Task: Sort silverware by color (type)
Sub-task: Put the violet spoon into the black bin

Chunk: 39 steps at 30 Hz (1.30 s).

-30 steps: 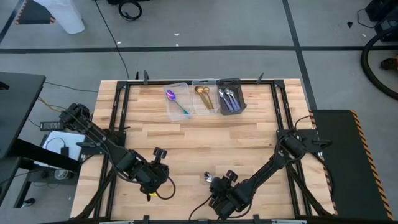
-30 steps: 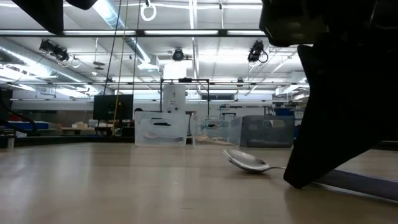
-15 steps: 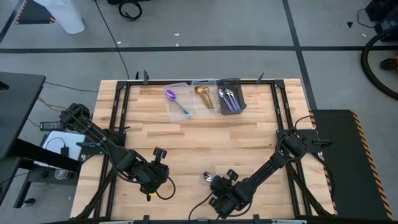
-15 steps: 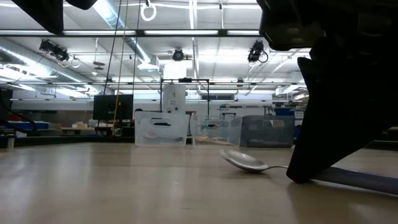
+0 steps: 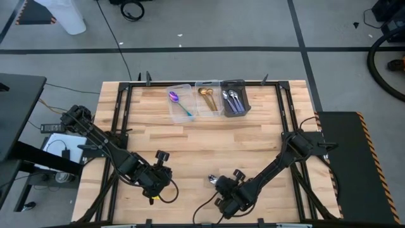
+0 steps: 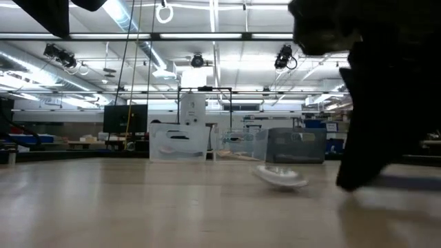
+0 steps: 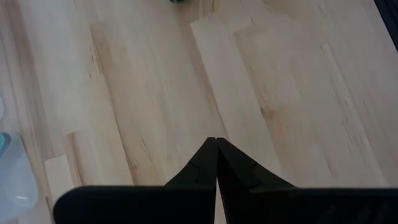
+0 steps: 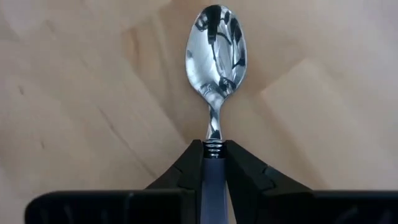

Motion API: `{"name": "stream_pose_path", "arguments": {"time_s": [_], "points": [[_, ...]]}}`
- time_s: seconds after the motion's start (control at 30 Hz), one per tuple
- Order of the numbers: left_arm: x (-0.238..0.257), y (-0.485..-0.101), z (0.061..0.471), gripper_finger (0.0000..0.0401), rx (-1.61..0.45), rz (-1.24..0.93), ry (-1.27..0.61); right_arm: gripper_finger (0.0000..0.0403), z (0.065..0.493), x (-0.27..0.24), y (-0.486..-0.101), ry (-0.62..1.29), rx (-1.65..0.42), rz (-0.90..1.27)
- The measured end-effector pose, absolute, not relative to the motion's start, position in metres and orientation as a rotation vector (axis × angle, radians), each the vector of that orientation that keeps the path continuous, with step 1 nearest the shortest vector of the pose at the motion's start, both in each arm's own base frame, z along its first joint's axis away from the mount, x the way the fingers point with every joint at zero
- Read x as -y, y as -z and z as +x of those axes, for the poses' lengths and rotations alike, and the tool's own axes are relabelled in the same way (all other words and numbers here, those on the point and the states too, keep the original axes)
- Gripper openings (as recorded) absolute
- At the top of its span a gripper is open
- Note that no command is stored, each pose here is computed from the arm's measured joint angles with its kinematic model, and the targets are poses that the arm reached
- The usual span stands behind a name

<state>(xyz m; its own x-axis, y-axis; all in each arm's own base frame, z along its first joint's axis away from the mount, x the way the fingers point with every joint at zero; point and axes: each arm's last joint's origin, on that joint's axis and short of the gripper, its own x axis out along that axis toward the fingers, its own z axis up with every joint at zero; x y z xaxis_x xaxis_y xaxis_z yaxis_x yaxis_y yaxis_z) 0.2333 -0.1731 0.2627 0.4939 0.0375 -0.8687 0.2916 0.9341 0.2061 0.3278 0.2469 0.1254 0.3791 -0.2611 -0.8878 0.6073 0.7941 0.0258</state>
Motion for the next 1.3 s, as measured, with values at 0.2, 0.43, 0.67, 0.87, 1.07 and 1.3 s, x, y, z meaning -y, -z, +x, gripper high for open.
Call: {"name": "stream_pose_path", "arguments": {"time_s": [0.2,0.43,0.67,0.87,1.07,1.3], "points": [[0.173,-0.263,0.233,0.0011,-1.048,0.346,0.157,0.0060,0.320,-0.239,-0.156,0.567,-1.044,0.347],[0.173,-0.263,0.233,0.0011,-1.048,0.341,0.154,0.0060,0.315,-0.228,-0.178,0.571,-1.056,0.303],[0.173,-0.263,0.233,0.0011,-1.048,0.339,0.153,0.0060,0.301,-0.213,-0.213,0.606,-1.004,0.244],[0.173,-0.263,0.234,0.0011,-1.047,0.338,0.152,0.0060,0.286,-0.197,-0.246,0.634,-0.962,0.213],[0.173,-0.263,0.234,0.0011,-1.047,0.338,0.152,0.0060,0.276,-0.178,-0.273,0.634,-0.938,0.204],[0.173,-0.263,0.234,0.0011,-1.047,0.338,0.153,0.0060,0.271,-0.158,-0.295,0.602,-0.936,0.223]]}}
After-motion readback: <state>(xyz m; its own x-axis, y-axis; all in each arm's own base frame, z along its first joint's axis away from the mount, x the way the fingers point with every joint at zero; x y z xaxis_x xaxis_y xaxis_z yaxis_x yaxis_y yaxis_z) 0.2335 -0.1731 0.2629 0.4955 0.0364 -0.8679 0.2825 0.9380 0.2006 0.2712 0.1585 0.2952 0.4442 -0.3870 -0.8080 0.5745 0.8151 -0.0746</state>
